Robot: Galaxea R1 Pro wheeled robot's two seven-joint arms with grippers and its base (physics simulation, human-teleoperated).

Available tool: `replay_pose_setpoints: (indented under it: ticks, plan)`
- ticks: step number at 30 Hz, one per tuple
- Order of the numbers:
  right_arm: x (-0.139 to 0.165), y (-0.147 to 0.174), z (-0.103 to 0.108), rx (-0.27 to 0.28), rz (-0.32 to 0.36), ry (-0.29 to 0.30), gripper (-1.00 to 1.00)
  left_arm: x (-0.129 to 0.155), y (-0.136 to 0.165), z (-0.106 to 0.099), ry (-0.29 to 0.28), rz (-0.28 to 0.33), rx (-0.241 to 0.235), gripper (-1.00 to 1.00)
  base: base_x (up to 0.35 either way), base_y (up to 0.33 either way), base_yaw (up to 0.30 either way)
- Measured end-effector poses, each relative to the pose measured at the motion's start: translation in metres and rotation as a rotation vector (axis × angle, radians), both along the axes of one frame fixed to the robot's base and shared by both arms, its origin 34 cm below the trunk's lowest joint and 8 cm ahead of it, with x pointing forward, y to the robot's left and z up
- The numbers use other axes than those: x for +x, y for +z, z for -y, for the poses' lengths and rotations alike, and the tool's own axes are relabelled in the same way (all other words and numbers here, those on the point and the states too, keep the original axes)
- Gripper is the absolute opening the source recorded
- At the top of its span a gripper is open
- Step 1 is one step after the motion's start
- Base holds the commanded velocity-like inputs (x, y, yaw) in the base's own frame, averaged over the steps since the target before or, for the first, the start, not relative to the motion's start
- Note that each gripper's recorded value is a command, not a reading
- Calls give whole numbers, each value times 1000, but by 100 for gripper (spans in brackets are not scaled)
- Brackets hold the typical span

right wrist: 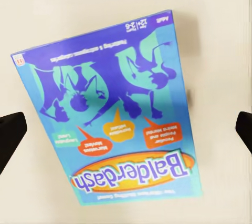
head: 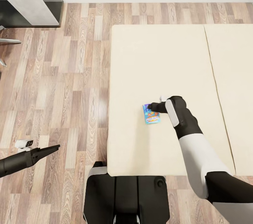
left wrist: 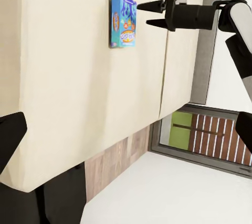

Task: Put all the toys in the child's room - the three board games (two on the bed and one on the table), the two jigsaw puzzles on the table, and the tennis ball on the table - inside the toy box on the table in the child's room.

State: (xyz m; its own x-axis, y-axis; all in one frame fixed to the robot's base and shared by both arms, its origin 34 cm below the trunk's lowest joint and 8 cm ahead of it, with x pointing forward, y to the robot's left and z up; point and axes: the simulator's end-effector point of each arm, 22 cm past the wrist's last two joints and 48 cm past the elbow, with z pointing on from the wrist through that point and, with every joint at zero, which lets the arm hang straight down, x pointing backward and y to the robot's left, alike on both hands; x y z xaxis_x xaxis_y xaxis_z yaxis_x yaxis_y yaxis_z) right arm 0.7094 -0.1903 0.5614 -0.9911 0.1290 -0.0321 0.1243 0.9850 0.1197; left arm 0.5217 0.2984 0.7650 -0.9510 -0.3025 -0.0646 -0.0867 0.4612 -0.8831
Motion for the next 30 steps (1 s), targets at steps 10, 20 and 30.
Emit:
replay_pose_setpoints:
  ticks: [10, 20, 30]
  plan:
    - [-1, -1, 5, -5, -1, -2, 100, 0, 0, 0, 0, 0, 0, 100, 0, 0, 0]
    - [0, -1, 5, -3, 3, -3, 100, 0, 0, 0, 0, 0, 0, 100, 0, 0, 0]
    - [1, -1, 4, -2, 7, -3, 100, 0, 0, 0, 0, 0, 0, 100, 0, 0, 0]
